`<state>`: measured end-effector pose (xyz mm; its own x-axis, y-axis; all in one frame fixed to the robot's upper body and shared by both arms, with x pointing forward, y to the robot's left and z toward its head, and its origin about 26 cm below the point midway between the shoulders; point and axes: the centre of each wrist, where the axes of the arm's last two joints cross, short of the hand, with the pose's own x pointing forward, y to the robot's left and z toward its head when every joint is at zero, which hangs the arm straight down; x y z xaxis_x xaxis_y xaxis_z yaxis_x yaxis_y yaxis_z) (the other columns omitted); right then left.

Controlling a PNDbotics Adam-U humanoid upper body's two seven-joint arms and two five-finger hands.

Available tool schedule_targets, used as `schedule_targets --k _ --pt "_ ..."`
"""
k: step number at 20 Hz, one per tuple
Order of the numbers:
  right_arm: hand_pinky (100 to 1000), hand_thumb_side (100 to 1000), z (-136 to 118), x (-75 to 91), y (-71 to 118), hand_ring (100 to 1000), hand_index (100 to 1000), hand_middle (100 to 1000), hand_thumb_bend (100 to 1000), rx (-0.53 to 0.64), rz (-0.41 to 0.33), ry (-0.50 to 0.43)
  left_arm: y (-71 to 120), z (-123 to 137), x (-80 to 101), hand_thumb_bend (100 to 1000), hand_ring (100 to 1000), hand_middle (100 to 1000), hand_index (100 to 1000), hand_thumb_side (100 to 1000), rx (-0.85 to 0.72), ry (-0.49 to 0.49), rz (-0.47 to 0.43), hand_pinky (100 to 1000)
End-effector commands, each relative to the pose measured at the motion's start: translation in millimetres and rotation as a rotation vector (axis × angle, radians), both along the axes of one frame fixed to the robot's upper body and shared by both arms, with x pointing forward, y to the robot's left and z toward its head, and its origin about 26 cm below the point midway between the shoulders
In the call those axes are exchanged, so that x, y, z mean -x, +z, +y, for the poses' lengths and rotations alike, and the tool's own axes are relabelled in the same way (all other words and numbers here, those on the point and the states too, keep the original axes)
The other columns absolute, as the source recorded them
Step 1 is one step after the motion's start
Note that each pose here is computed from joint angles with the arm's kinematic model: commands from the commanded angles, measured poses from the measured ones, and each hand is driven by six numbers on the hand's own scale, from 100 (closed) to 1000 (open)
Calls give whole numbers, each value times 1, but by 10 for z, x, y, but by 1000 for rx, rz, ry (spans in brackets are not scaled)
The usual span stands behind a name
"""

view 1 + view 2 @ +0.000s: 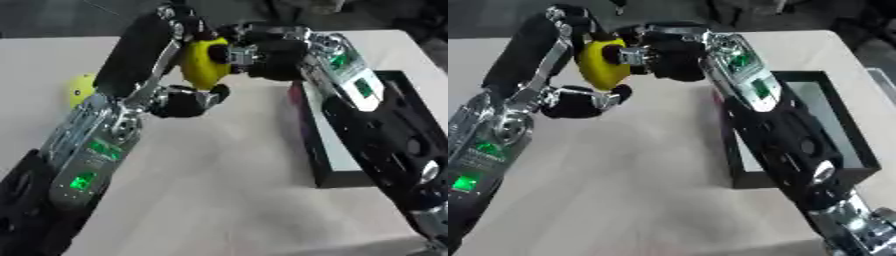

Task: Pick up the objects with one hand, pass them to the other hand, and then place them into the box on the other side of the table.

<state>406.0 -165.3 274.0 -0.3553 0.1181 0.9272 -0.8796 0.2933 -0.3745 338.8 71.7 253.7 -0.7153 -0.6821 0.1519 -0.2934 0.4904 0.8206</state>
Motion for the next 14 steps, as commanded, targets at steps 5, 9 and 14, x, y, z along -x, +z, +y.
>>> schedule_targets --k 5,9,14 --pt "1000 432 -14 38 122 1000 782 1000 100 8 -5 10 126 41 13 684 738 747 1000 100 53 54 -70 820" --pt "1000 426 -21 42 121 1000 782 1000 100 8 -1 10 120 44 15 679 737 749 1000 100 60 71 -74 819" --pt "1000 417 -23 46 123 1000 782 1000 100 7 0 20 108 39 11 684 737 749 1000 100 60 80 -70 818"
